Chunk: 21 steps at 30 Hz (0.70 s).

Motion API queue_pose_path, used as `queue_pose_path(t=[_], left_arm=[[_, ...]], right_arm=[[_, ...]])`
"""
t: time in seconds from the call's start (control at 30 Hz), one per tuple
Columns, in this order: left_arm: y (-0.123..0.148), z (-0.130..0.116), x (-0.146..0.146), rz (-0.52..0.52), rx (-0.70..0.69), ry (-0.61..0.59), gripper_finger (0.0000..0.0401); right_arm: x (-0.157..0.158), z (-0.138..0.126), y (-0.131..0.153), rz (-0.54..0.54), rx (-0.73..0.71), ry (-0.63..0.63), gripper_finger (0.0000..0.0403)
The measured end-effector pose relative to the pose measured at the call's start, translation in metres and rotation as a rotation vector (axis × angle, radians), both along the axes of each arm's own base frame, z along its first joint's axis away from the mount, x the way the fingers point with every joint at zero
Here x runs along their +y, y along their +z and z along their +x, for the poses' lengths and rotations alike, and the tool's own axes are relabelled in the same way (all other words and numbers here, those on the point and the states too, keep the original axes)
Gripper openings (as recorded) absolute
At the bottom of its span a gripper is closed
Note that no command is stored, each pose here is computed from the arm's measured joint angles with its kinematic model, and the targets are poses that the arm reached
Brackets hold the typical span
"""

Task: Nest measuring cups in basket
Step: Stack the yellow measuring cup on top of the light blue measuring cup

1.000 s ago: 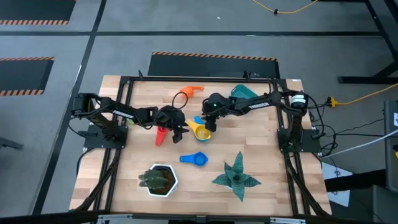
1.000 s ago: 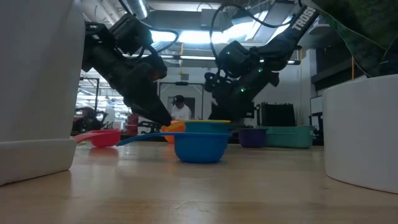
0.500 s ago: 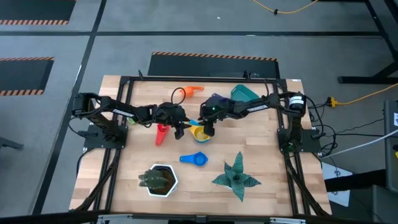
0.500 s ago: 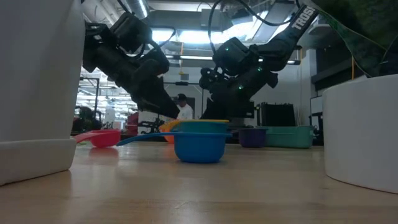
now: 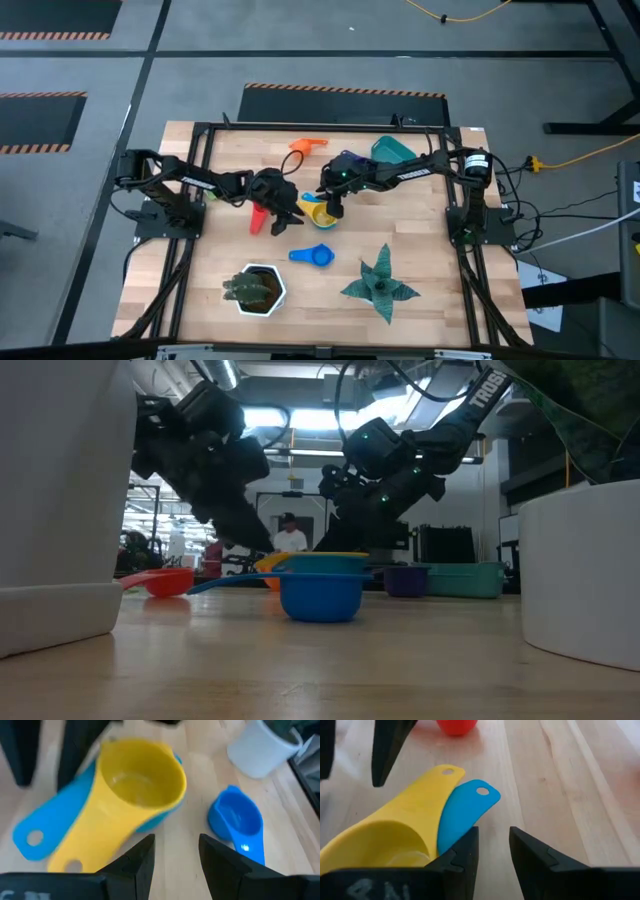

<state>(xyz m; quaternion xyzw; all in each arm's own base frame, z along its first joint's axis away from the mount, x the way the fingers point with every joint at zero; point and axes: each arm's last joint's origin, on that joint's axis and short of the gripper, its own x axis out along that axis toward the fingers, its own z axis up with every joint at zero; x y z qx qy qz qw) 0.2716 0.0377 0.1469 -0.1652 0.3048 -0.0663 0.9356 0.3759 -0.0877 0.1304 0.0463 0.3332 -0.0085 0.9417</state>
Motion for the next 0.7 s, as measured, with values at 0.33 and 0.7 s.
queue_pose_path(t=[0.33, 0.7], left_arm=[[-0.006, -0.003, -0.001, 0.119, 0.079, 0.127, 0.0146], [-0.002, -0.001, 0.009, 0.160, 0.035, 0.184, 0.0146]], right_arm=[[0.000, 0.000, 0.000, -0.009, -0.002, 0.007, 0.0113], [0.001, 0.000, 0.000, 0.002, -0.007, 0.042, 0.0113]])
